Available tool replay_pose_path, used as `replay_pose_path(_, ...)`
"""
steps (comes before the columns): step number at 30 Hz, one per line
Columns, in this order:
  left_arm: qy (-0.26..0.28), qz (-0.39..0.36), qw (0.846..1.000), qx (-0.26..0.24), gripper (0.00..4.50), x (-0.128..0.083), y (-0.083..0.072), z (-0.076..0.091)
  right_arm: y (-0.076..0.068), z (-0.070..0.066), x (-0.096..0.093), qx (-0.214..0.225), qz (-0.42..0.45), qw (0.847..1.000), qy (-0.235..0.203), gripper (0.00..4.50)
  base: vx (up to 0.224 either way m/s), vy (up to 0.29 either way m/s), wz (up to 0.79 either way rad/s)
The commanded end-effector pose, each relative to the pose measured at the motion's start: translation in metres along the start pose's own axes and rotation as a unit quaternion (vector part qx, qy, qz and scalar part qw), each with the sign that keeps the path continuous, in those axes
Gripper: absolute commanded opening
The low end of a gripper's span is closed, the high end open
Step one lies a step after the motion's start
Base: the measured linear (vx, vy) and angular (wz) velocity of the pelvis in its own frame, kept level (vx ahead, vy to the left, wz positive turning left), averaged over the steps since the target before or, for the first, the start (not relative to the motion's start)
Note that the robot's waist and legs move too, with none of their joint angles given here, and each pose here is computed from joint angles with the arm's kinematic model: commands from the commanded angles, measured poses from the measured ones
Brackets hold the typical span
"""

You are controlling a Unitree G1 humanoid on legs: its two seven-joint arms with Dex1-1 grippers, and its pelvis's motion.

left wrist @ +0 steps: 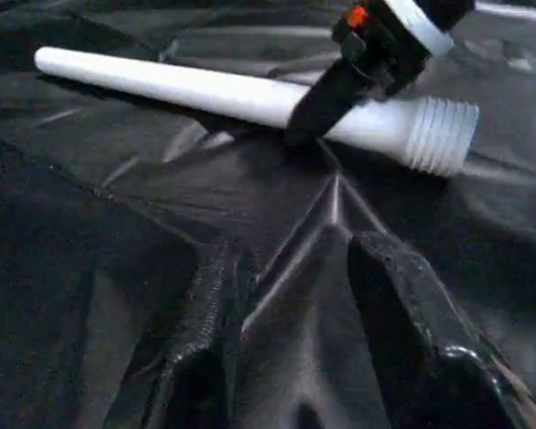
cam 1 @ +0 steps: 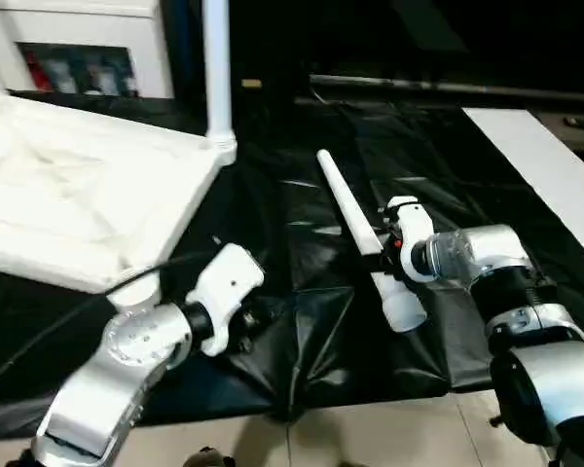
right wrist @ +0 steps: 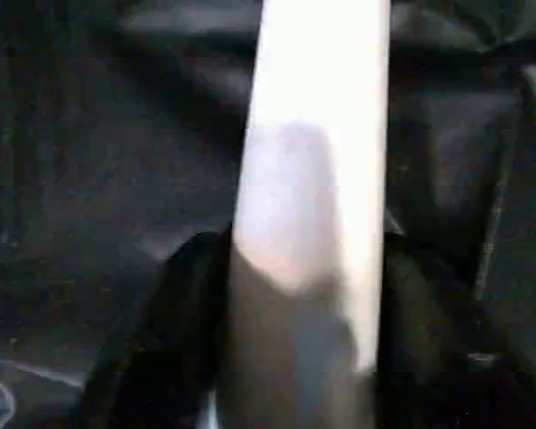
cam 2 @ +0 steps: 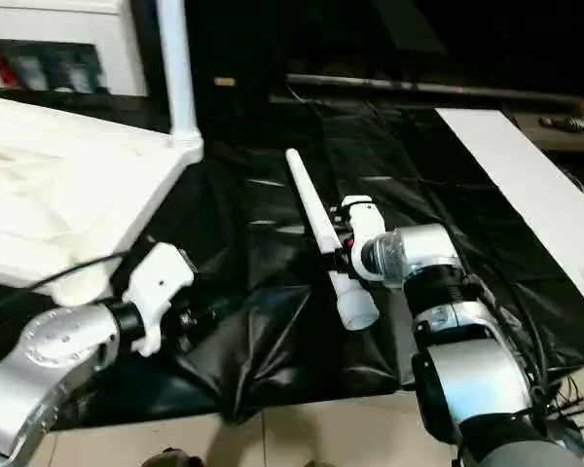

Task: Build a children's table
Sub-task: Pick table leg

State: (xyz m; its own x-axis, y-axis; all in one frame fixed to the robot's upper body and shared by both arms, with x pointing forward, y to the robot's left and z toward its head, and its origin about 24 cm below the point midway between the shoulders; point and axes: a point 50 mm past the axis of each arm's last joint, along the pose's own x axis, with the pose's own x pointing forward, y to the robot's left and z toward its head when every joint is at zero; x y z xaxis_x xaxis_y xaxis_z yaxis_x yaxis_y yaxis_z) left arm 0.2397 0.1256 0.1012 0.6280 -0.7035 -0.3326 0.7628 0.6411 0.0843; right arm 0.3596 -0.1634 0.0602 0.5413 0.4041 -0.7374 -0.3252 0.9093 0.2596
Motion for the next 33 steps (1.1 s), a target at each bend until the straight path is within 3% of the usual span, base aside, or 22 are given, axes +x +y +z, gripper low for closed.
replay_pose_path(1, -0.012, 0.014, 1.000, -0.020, 2.46, 0.001, 0.006, 0.007, -0.005, 0.007, -0.006, 0.012, 0.013, 0.999, -0.040, 2.16, 0.000, 0.000, 0.00)
replay_pose_path(2, -0.032, 0.019, 0.998, -0.041, 2.50, 0.005, 0.011, 0.014, -0.006, 0.010, -0.010, 0.021, 0.034, 0.995, -0.087, 2.06, 0.000, 0.000, 0.00)
replay_pose_path(3, -0.032, 0.019, 0.998, -0.041, 2.68, 0.005, 0.011, 0.014, -0.006, 0.010, -0.010, 0.021, 0.034, 0.995, -0.087, 1.98, 0.000, 0.000, 0.00)
replay_pose_path(4, -0.056, 0.020, 0.997, -0.057, 2.68, 0.010, 0.015, 0.023, -0.008, 0.012, -0.014, 0.027, 0.051, 0.989, -0.139, 1.98, 0.000, 0.000, 0.00)
replay_pose_path(5, -0.056, 0.020, 0.997, -0.057, 2.82, 0.010, 0.015, 0.023, -0.008, 0.012, -0.014, 0.027, 0.051, 0.989, -0.139, 1.90, 0.000, 0.000, 0.00)
replay_pose_path(7, -0.083, 0.013, 0.992, -0.096, 2.92, 0.017, 0.020, 0.035, -0.008, 0.015, -0.024, 0.035, 0.090, 0.974, -0.207, 1.84, 0.000, 0.000, 0.00)
replay_pose_path(9, -0.107, -0.016, 0.986, -0.127, 3.14, 0.023, 0.018, 0.046, -0.006, 0.016, -0.034, 0.034, 0.128, 0.958, -0.256, 1.84, 0.000, 0.000, 0.00)
replay_pose_path(11, -0.132, -0.063, 0.975, -0.169, 3.38, 0.032, 0.010, 0.061, 0.000, 0.015, -0.050, 0.048, 0.194, 0.931, -0.304, 1.84, 0.000, 0.000, 0.00)
replay_pose_path(14, -0.140, -0.083, 0.968, -0.189, 3.57, 0.036, 0.007, 0.068, 0.004, 0.014, -0.059, 0.053, 0.230, 0.915, -0.328, 1.84, 0.000, 0.000, 0.00)
replay_pose_path(17, -0.162, -0.108, 0.950, -0.244, 3.77, 0.045, 0.009, 0.085, 0.020, 0.006, -0.080, 0.037, 0.319, 0.873, -0.366, 1.83, 0.000, 0.000, 0.00)
replay_pose_path(18, -0.162, -0.108, 0.950, -0.244, 4.01, 0.045, 0.009, 0.085, 0.020, 0.006, -0.080, 0.037, 0.319, 0.873, -0.366, 1.83, 0.000, 0.000, 0.00)
replay_pose_path(21, -0.195, -0.134, 0.926, -0.293, 4.28, 0.052, 0.013, 0.102, 0.036, -0.003, -0.093, 0.020, 0.393, 0.842, -0.370, 1.83, 0.000, 0.000, 0.00)
replay_pose_path(26, -0.228, -0.187, 0.900, -0.322, 4.47, 0.053, 0.014, 0.121, 0.044, -0.008, -0.096, 0.019, 0.429, 0.827, -0.363, 1.83, 0.000, 0.000, 0.00)
replay_pose_path(28, -0.219, -0.199, 0.899, -0.324, 4.47, 0.058, 0.014, 0.125, 0.052, -0.009, -0.096, 0.015, 0.449, 0.820, -0.355, 1.83, 0.000, 0.000, 0.00)
replay_pose_path(33, -0.208, -0.189, 0.899, -0.336, 4.50, 0.064, 0.015, 0.125, 0.060, -0.011, -0.095, 0.006, 0.457, 0.822, -0.340, 1.83, 0.000, 0.000, 0.00)
